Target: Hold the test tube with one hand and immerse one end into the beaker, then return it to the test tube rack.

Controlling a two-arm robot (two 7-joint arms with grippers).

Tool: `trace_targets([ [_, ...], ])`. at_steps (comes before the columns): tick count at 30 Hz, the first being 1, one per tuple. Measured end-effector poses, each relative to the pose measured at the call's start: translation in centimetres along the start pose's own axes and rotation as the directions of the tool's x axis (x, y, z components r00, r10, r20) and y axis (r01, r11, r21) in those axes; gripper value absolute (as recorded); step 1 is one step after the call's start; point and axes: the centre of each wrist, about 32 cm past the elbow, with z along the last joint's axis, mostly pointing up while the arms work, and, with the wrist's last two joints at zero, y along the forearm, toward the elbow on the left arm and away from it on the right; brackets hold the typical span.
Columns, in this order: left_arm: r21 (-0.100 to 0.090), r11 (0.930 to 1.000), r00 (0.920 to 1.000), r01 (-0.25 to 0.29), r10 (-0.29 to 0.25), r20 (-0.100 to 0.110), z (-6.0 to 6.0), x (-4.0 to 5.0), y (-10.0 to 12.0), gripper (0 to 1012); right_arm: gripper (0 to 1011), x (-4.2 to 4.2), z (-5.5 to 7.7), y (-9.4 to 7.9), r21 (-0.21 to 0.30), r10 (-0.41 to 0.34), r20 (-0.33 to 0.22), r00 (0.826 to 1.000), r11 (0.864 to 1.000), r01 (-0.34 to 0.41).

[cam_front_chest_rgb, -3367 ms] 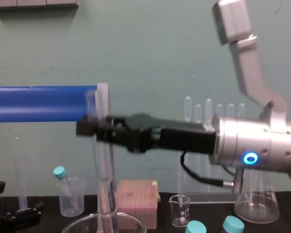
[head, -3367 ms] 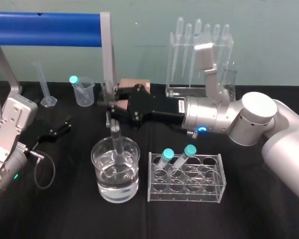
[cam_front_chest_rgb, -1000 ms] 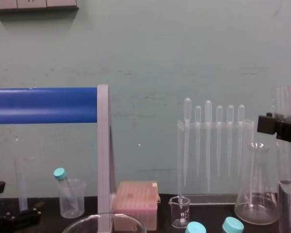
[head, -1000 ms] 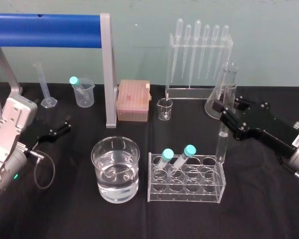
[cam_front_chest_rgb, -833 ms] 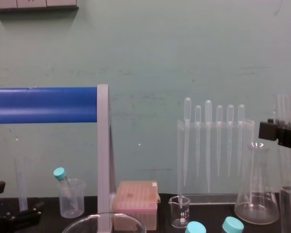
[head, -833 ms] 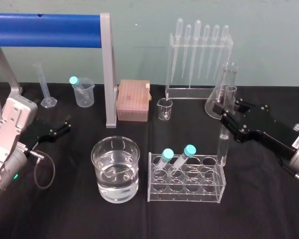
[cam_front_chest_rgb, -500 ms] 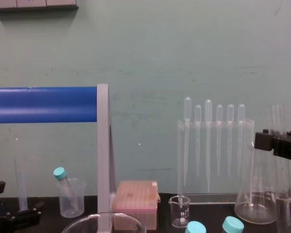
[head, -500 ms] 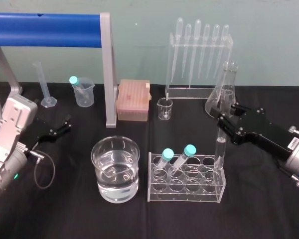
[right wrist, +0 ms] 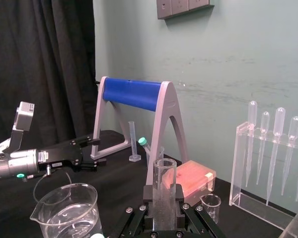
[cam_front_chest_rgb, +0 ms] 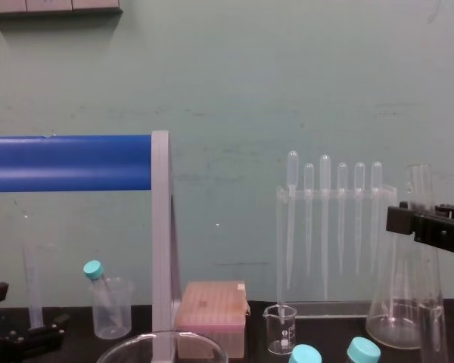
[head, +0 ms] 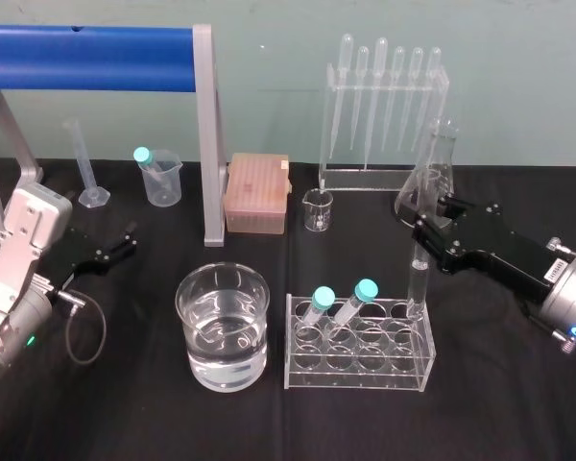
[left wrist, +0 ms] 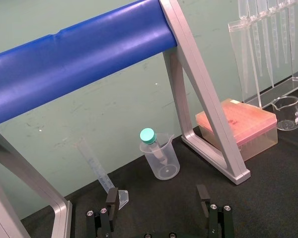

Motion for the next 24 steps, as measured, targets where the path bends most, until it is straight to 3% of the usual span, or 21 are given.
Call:
trace_targets([
  [11, 0.000, 1.0000, 1.0000, 0.000, 0.000, 0.000, 0.0, 0.00, 0.0, 1000, 233, 0.91, -0.6, 1.1, -0.014, 0.021, -0.015, 1.000, 1.000, -0.021],
  [24, 0.000, 1.0000, 1.0000, 0.000, 0.000, 0.000, 0.0, 0.00, 0.0, 1000, 233, 1.36, -1.3, 2.2, -0.035, 0.037, -0.037, 0.999, 0.999, -0.039],
])
